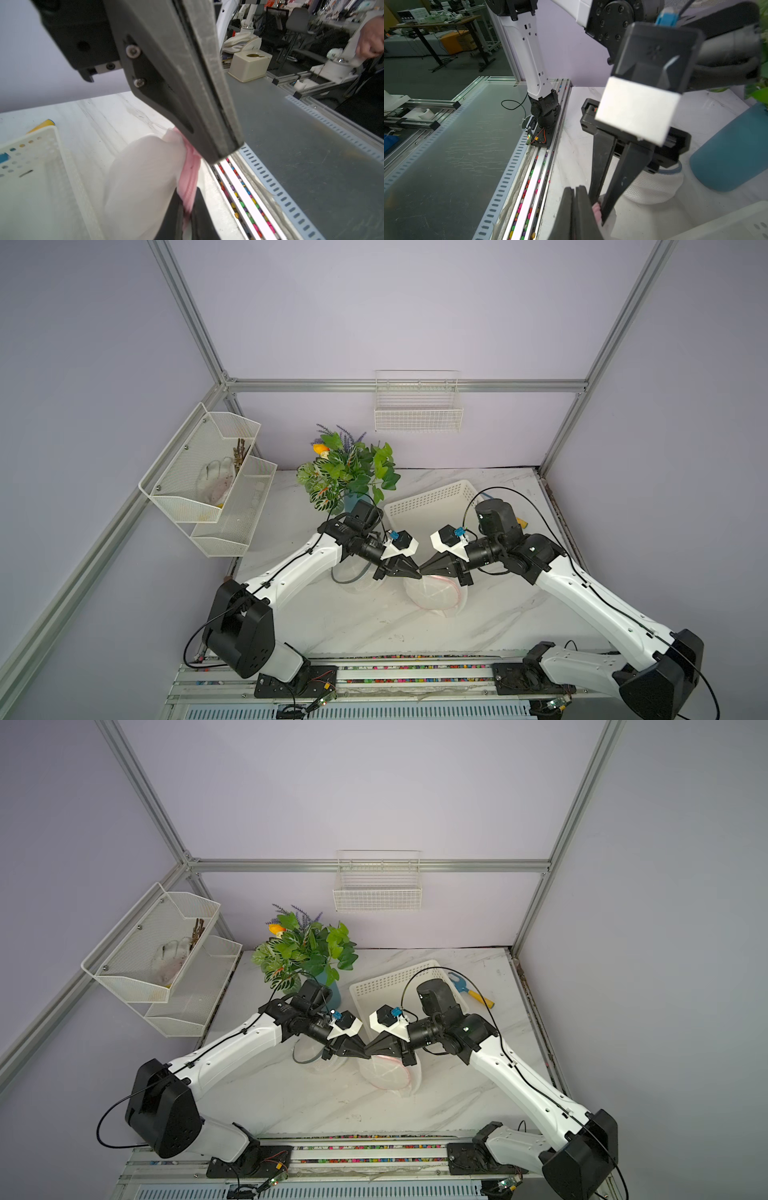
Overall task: Turn the laundry bag inside out
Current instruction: Adjust the laundry bag.
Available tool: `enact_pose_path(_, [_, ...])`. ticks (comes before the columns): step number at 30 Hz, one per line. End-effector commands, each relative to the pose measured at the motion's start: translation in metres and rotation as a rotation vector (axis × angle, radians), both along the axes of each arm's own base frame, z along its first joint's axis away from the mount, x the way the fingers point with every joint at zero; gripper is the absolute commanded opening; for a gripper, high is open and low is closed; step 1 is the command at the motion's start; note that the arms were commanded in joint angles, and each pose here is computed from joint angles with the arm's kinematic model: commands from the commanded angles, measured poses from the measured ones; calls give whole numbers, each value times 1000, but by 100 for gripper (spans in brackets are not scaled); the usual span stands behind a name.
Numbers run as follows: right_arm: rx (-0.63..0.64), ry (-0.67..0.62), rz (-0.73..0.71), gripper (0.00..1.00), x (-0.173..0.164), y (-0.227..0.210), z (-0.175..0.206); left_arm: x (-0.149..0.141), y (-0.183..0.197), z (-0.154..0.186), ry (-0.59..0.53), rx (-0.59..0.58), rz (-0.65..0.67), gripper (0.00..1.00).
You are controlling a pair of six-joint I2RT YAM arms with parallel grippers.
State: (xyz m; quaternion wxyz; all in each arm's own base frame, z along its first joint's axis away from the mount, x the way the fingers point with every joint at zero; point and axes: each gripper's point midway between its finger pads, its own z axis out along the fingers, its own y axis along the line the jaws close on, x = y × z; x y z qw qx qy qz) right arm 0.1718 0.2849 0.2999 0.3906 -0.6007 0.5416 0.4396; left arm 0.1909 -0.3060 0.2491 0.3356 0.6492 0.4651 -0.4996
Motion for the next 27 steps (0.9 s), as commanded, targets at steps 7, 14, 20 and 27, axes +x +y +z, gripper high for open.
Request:
enact_pose_path(7, [44, -127, -203, 0, -9, -30, -5, -11, 10, 16, 103, -20, 3, 0])
enact_pose_path(14, [19, -147, -272, 0, -15, -45, -20, -14, 16, 9, 144, 32, 37, 0])
enact_pose_path(20, [127, -123, -338, 22, -7, -44, -3, 2, 13, 13, 65, 116, 163, 0])
enact_pose_path(27, [328, 127, -685, 64, 18, -74, 36, 20, 15, 31, -110, 122, 371, 0])
